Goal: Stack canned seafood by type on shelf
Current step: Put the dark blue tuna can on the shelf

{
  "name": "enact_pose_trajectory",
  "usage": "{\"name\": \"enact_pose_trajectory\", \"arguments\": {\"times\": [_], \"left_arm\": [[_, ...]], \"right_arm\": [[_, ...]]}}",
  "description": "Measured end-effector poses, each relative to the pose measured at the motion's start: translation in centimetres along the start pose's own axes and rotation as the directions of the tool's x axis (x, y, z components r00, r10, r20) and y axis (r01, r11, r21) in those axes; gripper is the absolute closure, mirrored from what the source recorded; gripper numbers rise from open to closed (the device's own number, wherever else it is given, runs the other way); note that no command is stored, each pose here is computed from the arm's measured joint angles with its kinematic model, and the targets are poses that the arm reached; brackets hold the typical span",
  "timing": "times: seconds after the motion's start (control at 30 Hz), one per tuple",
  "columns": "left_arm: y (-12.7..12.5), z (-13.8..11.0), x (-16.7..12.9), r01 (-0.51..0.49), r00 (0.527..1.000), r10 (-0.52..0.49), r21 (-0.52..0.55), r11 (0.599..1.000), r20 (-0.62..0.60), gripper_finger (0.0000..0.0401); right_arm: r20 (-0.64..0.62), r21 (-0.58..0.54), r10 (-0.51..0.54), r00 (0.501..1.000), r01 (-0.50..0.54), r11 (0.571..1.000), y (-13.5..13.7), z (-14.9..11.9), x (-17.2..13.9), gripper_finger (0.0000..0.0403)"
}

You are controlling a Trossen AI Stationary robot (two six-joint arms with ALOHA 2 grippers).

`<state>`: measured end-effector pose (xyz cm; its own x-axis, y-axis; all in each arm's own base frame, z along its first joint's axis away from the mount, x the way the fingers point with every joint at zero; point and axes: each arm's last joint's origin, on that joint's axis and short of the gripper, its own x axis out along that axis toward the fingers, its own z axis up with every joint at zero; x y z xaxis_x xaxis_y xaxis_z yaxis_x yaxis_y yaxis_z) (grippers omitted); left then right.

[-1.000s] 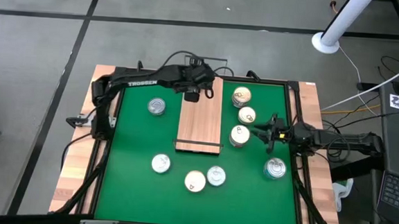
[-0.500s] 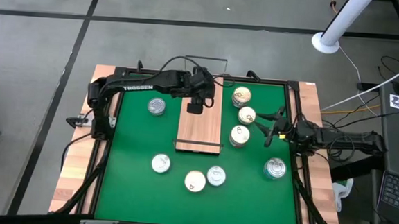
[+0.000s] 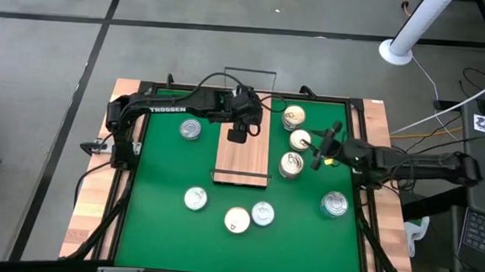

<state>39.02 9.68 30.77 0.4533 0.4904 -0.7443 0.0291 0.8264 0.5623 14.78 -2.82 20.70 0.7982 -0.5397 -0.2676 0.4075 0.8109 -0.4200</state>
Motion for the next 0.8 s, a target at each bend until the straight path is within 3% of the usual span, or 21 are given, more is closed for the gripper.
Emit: {"name": "enact_pose_trajectory", "arguments": {"times": [0.33, 0.6, 0.8], "left_arm": [[0.0, 0.0, 0.0, 0.0, 1.0, 0.0, -0.012, 1.0, 0.0, 0.0177], [0.0, 0.0, 0.0, 0.0, 1.0, 0.0, -0.029, 1.0, 0.0, 0.0177], [0.0, 0.0, 0.0, 0.0, 1.0, 0.0, -0.05, 0.999, 0.0, 0.0177]], "right_arm": [[-0.215, -0.097, 0.106, 0.971, -0.129, 0.987, -1.8, 0.4, 4.8, 0.0233], [-0.336, -0.162, 0.082, 0.938, -0.143, 0.976, -3.2, 0.1, 8.0, 0.0233], [-0.403, -0.214, 0.112, 0.908, -0.212, 0.954, -3.3, -0.7, 9.1, 0.0233]]}}
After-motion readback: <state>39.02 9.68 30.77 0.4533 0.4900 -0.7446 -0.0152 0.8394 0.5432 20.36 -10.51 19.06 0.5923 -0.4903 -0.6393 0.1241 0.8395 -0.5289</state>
